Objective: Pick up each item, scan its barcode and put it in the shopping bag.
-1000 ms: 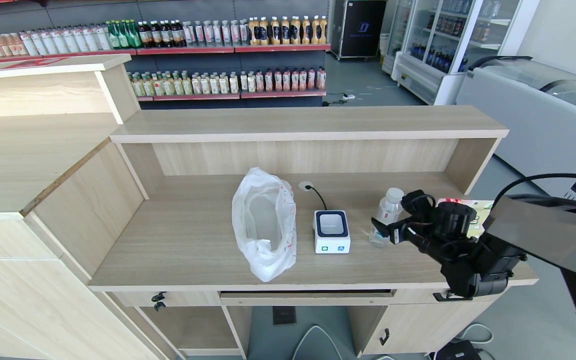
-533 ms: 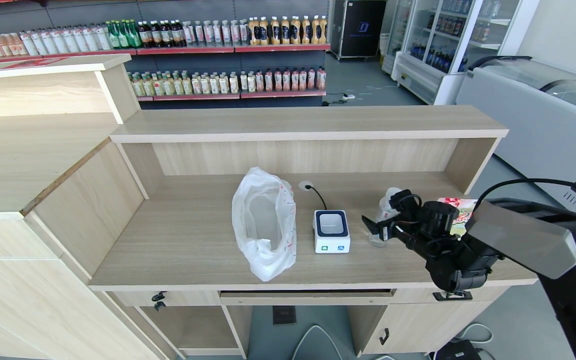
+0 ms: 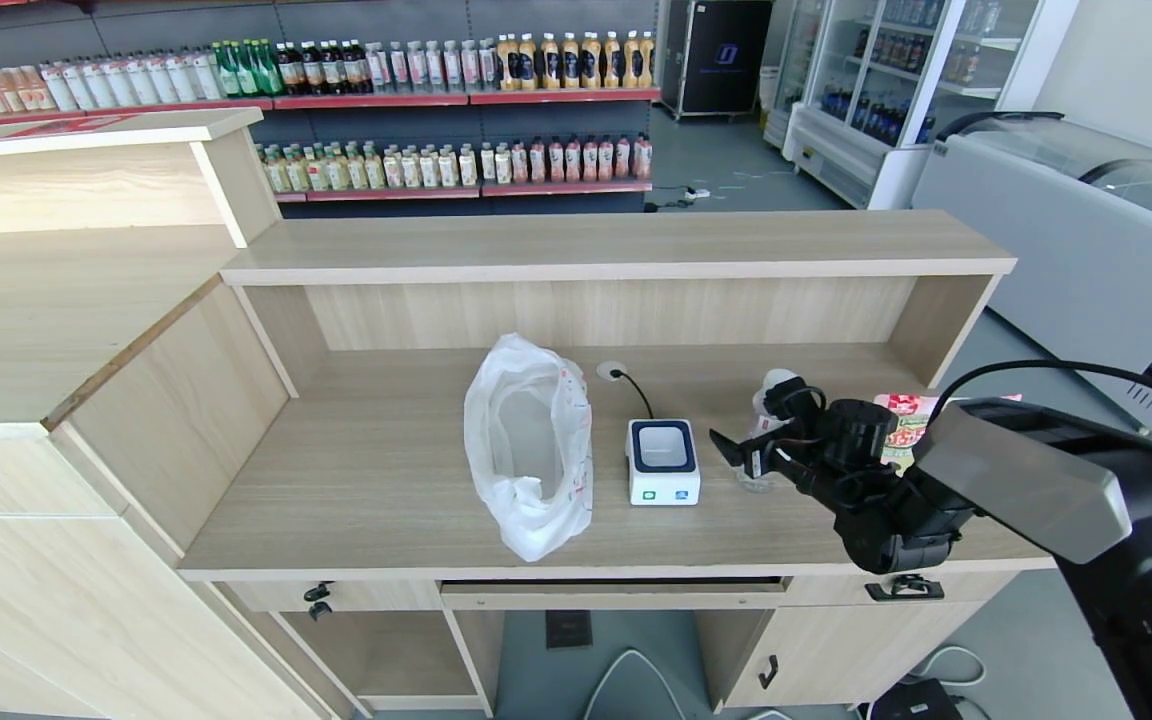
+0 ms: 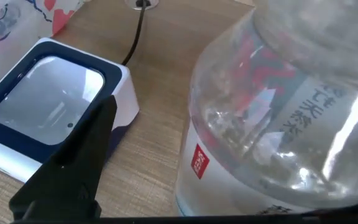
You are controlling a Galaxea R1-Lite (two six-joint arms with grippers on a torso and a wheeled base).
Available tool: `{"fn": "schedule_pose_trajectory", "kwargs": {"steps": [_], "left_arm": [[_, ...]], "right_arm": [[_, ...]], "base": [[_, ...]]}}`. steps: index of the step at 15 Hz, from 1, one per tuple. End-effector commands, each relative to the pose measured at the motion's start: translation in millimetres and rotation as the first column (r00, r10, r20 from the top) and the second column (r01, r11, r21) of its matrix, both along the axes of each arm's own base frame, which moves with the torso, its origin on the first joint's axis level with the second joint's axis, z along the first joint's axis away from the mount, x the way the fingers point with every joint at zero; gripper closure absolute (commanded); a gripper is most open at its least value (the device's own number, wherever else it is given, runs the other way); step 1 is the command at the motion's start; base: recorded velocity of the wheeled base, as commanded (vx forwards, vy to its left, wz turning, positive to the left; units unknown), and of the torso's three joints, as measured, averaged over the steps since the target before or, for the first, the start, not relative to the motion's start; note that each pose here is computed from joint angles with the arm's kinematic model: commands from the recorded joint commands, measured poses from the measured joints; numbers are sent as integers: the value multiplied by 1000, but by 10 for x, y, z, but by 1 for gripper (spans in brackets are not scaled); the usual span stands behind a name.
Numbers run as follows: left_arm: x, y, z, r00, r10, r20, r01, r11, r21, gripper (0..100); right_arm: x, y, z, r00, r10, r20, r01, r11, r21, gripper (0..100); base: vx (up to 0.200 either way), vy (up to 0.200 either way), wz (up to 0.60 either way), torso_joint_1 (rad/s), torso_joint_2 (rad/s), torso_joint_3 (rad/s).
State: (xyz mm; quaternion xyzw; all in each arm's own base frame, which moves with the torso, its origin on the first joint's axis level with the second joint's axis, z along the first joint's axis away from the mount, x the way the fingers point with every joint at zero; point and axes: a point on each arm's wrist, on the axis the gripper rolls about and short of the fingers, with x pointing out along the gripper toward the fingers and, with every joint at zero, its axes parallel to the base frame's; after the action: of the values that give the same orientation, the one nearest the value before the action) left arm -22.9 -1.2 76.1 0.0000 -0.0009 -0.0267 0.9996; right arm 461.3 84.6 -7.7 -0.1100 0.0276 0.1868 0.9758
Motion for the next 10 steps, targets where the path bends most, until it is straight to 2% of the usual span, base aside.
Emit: {"fn": "schedule_pose_trajectory", "kwargs": {"steps": [1,2,3,10], "left_arm": [[0,0,0,1000,0,0,0,1000,0,0],[0,0,0,1000,0,0,0,1000,0,0],[0,0,0,1000,0,0,0,1000,0,0],[0,0,0,1000,0,0,0,1000,0,0]], "right_arm": [[19,18,18,1000,8,6,-8,1000,2,0],[29,27,23,1000,11,7,-11,1000,4,0],[33,29,15,1000,14,7,-14,1000,4,100],[27,-4,44,999,31,16,-31,999,7,100]], "base": [[0,0,0,0,0,0],[0,0,0,0,0,0],[0,0,0,0,0,0],[0,0,0,0,0,0]]}}
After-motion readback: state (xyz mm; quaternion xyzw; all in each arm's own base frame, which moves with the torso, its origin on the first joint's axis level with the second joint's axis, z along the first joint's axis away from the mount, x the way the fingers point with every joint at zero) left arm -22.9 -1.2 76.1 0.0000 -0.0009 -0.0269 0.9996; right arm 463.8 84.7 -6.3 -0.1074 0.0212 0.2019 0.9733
